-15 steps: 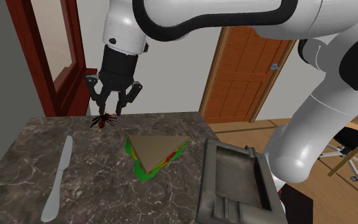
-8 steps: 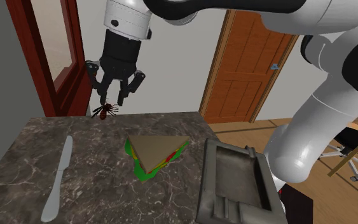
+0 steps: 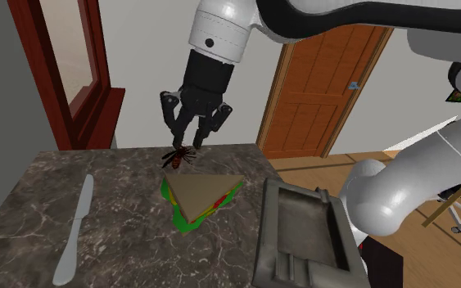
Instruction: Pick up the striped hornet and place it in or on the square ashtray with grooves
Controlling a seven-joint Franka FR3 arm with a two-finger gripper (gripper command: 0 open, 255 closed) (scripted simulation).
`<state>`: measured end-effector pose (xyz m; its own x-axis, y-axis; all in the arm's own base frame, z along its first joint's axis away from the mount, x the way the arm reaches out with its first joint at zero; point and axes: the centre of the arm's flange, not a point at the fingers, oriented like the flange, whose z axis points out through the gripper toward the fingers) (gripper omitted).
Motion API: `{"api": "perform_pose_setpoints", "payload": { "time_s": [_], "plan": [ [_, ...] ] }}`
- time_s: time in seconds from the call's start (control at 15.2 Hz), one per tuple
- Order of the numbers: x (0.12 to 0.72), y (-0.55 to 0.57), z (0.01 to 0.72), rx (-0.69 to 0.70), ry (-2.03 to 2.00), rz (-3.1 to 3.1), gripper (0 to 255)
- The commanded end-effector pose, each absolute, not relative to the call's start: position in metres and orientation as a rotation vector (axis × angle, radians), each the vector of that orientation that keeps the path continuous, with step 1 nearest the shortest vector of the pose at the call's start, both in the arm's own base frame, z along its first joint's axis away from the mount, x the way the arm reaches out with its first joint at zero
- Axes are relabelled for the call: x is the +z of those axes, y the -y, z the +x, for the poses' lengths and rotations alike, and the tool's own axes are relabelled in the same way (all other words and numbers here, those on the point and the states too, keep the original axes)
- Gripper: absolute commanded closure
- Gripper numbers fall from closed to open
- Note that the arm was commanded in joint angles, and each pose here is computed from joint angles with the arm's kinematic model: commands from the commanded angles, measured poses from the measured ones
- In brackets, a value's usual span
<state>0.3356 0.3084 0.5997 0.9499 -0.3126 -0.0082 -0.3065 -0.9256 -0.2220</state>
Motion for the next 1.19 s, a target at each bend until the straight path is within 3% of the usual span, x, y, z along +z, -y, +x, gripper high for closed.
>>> {"api": "perform_pose_setpoints", "payload": {
  "time_s": [0.0,1.12],
  "plan": [
    [0.602,-0.299,0.31,-0.04,-0.463,-2.881,255],
    [0.604,-0.216,0.101,-0.04,-0.463,-2.881,255]
  ]
}}
